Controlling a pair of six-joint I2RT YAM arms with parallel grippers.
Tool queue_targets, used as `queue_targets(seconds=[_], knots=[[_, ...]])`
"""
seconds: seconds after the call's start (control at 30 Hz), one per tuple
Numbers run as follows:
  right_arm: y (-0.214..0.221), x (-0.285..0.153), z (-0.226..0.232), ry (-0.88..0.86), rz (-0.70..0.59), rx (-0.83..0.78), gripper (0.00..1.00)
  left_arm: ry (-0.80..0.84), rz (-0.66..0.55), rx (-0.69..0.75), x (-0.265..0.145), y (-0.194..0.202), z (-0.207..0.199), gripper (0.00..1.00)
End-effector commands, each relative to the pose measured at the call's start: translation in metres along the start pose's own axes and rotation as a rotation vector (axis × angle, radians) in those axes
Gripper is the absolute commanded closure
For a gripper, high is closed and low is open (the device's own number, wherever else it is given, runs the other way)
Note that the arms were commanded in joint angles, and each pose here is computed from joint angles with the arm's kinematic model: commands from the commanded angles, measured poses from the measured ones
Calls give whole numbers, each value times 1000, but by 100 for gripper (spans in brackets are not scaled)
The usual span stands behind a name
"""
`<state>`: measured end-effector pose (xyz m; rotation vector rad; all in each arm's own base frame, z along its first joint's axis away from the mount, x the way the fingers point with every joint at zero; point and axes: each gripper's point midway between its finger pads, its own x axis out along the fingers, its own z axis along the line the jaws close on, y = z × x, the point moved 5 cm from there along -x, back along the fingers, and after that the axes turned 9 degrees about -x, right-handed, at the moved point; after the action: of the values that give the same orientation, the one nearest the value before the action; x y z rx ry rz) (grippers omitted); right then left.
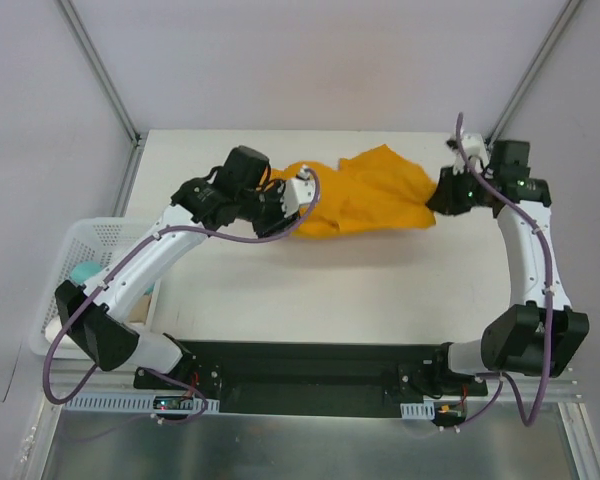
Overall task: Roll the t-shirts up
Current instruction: Flatten out the T-shirt at the center of the board.
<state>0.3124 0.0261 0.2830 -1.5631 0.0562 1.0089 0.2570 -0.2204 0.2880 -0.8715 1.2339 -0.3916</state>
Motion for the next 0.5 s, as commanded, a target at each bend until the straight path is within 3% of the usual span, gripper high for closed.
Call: queue_targets(seconds=[0.0, 0.07, 0.2, 0.27, 0.47], knots=[[107, -4, 17, -75, 362, 41, 65, 123, 98, -198, -5, 51, -44, 37], [115, -13, 25, -111, 410, 65, 60, 133, 118, -216, -11, 66, -54, 34], [80, -18, 30, -204, 298, -22, 49, 100, 126, -214, -20, 75, -57, 28], [69, -5, 19, -230, 301, -64, 49, 75, 143, -231, -16, 81, -52, 25], [63, 42, 1, -375, 362, -51, 51, -22, 170, -511, -12, 97, -19, 18]])
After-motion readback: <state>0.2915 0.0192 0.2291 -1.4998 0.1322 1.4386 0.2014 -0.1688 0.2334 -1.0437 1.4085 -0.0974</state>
